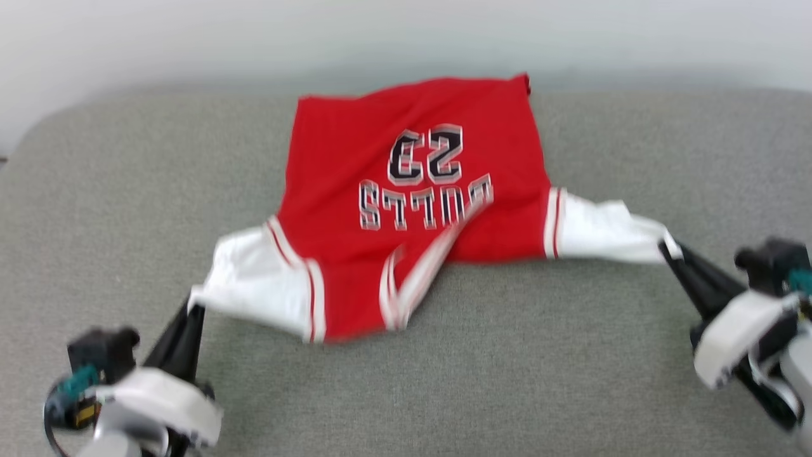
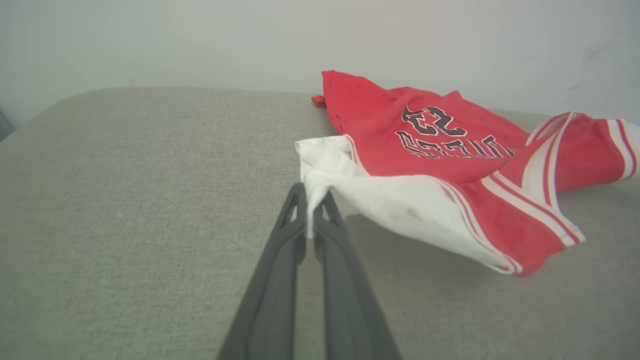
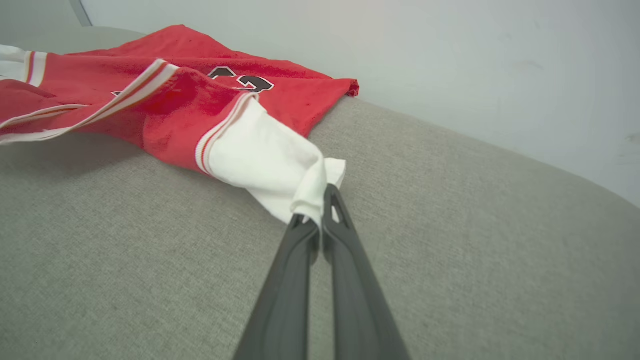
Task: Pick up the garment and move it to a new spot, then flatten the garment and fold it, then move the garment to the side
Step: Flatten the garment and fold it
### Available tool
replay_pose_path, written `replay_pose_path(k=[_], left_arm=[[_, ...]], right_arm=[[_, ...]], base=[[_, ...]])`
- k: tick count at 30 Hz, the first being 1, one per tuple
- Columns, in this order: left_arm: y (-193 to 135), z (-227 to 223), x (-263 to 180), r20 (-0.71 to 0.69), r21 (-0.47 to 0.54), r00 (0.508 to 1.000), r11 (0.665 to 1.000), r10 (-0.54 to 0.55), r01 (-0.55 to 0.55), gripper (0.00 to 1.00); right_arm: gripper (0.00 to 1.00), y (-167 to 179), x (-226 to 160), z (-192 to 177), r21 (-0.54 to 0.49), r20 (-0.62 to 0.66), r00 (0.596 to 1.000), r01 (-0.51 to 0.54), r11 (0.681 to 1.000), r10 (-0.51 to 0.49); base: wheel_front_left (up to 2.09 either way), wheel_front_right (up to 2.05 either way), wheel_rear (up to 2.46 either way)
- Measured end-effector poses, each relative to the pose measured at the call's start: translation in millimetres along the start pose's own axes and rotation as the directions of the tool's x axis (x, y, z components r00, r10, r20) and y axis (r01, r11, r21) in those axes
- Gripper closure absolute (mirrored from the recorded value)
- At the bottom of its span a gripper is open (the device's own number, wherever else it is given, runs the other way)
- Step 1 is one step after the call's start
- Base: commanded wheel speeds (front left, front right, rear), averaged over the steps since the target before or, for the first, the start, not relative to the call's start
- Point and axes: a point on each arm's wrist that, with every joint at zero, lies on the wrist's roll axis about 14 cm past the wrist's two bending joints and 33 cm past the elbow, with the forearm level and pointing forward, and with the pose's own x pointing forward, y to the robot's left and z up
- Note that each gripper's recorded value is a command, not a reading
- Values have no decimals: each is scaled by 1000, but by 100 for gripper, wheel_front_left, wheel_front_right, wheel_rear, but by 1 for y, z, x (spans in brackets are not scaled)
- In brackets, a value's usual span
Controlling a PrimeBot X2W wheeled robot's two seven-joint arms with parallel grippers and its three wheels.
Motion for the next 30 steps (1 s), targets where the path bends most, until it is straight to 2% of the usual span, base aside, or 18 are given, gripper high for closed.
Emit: replay_pose_path(k=[12,19,27,28,29,30], left_arm=[[27,-51,-77,-127,-29,983,990,135,-140,100],[34,-74,-105,-186,-24,965,981,184,-192,100],[37,-80,-116,-199,-24,958,977,205,-214,100],[35,-80,-116,-197,-24,959,977,202,-210,100],[34,-80,-115,-196,-25,960,978,198,-207,100],[32,-80,-114,-195,-22,962,979,193,-201,100]], right_arm=[[100,4,-97,-56,143,-124,985,138,980,-120],[100,27,-134,-92,231,-240,964,173,957,-117],[100,32,-156,-107,246,-320,939,210,946,-125],[73,32,-155,-106,245,-322,938,211,946,-126],[7,32,-154,-105,244,-319,939,213,946,-129],[0,32,-151,-103,245,-311,941,212,946,-130]], base=[[0,0,0],[0,0,0],[0,0,0],[0,0,0],[0,0,0],[0,0,0]])
